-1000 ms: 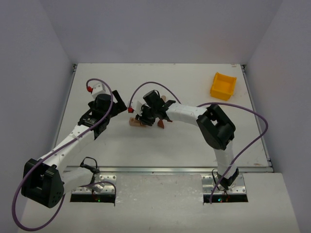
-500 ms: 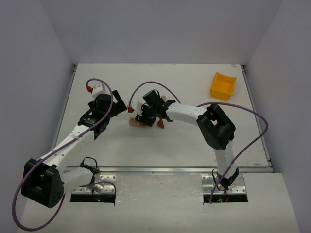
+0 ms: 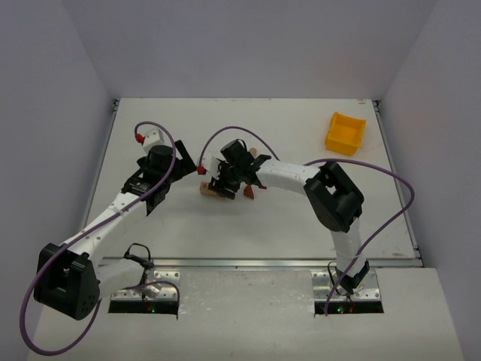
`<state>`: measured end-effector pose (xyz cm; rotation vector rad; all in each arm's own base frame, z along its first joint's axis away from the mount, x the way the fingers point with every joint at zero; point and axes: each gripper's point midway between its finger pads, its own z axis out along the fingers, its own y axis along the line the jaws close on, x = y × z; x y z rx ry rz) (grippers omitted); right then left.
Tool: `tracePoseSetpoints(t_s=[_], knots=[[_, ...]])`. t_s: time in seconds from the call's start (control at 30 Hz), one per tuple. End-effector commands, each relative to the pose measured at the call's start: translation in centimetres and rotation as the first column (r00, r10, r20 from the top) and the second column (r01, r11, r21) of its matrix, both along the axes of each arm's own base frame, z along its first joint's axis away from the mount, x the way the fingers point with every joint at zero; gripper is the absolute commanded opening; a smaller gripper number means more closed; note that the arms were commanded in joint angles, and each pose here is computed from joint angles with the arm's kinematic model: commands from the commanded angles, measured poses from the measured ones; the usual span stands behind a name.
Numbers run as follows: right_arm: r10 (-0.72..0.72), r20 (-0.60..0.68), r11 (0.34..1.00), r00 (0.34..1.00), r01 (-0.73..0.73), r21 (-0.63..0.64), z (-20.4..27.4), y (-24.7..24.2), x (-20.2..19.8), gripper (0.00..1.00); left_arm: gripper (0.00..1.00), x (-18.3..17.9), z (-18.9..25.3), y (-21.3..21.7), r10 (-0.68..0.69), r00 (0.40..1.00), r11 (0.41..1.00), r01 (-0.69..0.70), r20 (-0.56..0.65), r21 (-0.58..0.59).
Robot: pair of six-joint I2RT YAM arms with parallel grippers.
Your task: Build the wood block tower
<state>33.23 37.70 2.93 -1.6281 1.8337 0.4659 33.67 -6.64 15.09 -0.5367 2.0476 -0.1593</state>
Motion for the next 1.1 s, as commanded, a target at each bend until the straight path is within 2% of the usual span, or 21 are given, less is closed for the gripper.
tracePoseSetpoints(t_s=[0.0, 0.23, 0.33, 0.37, 0.4, 0.43, 0.57, 0.7, 0.77, 0.8, 0.83, 0.9, 0.93, 1.0, 1.07], knots=[[0.020, 0.077, 0.995, 0.997, -0.027, 0.096, 4.4, 1.6, 0.7, 0.64, 1.00, 0.7, 1.1, 0.0, 0.007, 0.999, 1.000, -0.006, 0.047, -0.022], [0.014, 0.129, 0.985, 0.992, -0.036, 0.167, 7.5, 1.4, 0.1, 0.68, 1.00, 0.8, 1.1, -0.1, 0.007, 0.999, 1.000, -0.005, 0.047, -0.022], [-0.030, 0.148, 0.981, 0.988, 0.001, 0.194, 8.6, 0.8, 0.2, 0.71, 1.00, 0.8, 1.0, 0.0, 0.011, 0.999, 1.000, -0.010, 0.044, -0.021], [-0.058, 0.149, 0.981, 0.987, 0.029, 0.192, 8.6, 0.4, 0.2, 0.75, 1.00, 0.7, 1.0, 0.1, 0.014, 0.999, 1.000, -0.013, 0.042, -0.020], [-0.085, 0.149, 0.981, 0.985, 0.057, 0.188, 8.5, -0.1, 0.4, 0.92, 1.00, 0.7, 1.0, 0.1, 0.015, 0.999, 1.000, -0.014, 0.042, -0.020], [-0.135, 0.159, 0.976, 0.978, 0.104, 0.194, 8.8, -0.7, 0.7, 0.98, 1.00, 0.7, 1.0, 0.1, 0.015, 0.999, 1.000, -0.015, 0.041, -0.020], [-0.288, 0.179, 0.946, 0.941, 0.249, 0.209, 8.5, -3.1, 1.3, 0.99, 1.00, 0.7, 0.9, 0.1, 0.018, 0.999, 1.000, -0.017, 0.039, -0.021], [-0.336, 0.134, 0.931, 0.932, 0.307, 0.198, 7.3, -4.6, 0.2, 0.98, 1.00, 0.8, 0.7, 0.1, 0.020, 0.999, 1.000, -0.020, 0.032, -0.019], [-0.350, 0.102, 0.927, 0.931, 0.329, 0.182, 6.4, -4.7, -0.1, 0.86, 1.00, 0.8, 0.7, 0.2, 0.025, 0.999, 1.000, -0.025, 0.030, -0.017], [-0.359, 0.090, 0.925, 0.929, 0.342, 0.167, 5.9, -4.8, -0.2, 0.76, 1.00, 0.8, 0.6, 0.2, 0.026, 0.999, 1.000, -0.026, 0.029, -0.016], [-0.370, 0.081, 0.923, 0.926, 0.356, 0.149, 5.4, -5.0, -0.2, 0.64, 1.00, 0.8, 0.6, 0.2, 0.026, 0.999, 1.000, -0.026, 0.026, -0.015], [-0.396, 0.074, 0.913, 0.915, 0.384, 0.138, 5.0, -5.0, 0.2, 0.27, 1.00, 0.8, 0.3, 0.3, 0.031, 0.999, 0.999, -0.031, 0.019, -0.010], [-0.400, 0.071, 0.911, 0.914, 0.389, 0.137, 4.8, -4.9, 0.4, 0.14, 1.00, 0.9, 0.2, 0.4, 0.036, 0.999, 0.999, -0.036, 0.015, -0.007], [-0.390, 0.065, 0.914, 0.919, 0.378, 0.147, 4.8, -4.3, 0.6, 0.06, 1.00, 1.0, -0.1, 0.5, 0.044, 0.999, 0.999, -0.044, 0.003, -0.001], [-0.367, 0.045, 0.923, 0.929, 0.358, 0.144, 4.4, -3.6, 0.6, 0.05, 1.00, 1.1, -0.6, 0.4, 0.047, 0.999, 0.999, -0.047, -0.016, 0.001]])
